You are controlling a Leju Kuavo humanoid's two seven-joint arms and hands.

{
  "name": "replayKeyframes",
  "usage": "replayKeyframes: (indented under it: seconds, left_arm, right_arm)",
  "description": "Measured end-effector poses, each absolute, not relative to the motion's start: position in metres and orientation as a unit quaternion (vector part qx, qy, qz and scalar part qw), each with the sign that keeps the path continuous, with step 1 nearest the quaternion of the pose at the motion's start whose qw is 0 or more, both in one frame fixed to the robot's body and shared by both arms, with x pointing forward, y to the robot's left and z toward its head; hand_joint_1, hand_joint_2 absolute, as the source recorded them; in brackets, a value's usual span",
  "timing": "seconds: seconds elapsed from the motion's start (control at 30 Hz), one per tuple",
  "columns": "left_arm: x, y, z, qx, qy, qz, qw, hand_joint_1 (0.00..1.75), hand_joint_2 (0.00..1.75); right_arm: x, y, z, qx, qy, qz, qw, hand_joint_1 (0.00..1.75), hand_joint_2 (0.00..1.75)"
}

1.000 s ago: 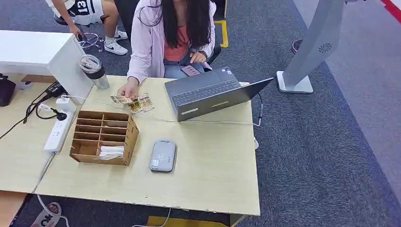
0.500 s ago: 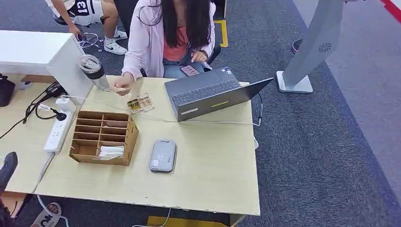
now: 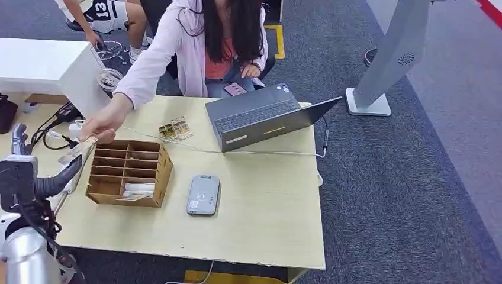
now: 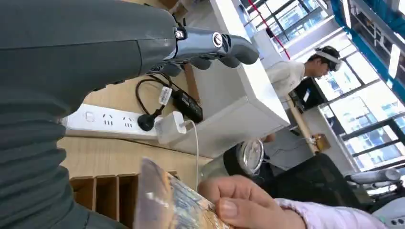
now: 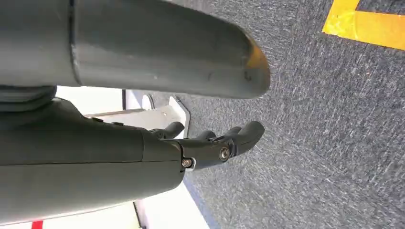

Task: Pass the card to the sensor for recognition and then transmit it.

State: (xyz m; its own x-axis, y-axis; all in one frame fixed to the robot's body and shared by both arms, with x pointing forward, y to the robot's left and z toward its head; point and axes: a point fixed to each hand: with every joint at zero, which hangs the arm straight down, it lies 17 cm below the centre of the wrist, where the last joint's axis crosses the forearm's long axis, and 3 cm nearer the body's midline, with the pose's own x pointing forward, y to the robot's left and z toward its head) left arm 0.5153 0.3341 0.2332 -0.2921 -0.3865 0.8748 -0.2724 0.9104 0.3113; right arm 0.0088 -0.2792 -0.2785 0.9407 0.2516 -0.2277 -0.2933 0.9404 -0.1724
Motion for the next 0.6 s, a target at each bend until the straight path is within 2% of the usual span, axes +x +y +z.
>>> replayKeyframes:
  seconds: [0.6]
  left_arm:
    - [0.583, 0.277, 0.230, 0.362, -0.730, -0.247, 0.525, 0.00, 1.75]
  right_arm:
    - [0.016, -0.282, -0.281, -0.088, 0.075, 0.185, 0.976, 0.00, 1.75]
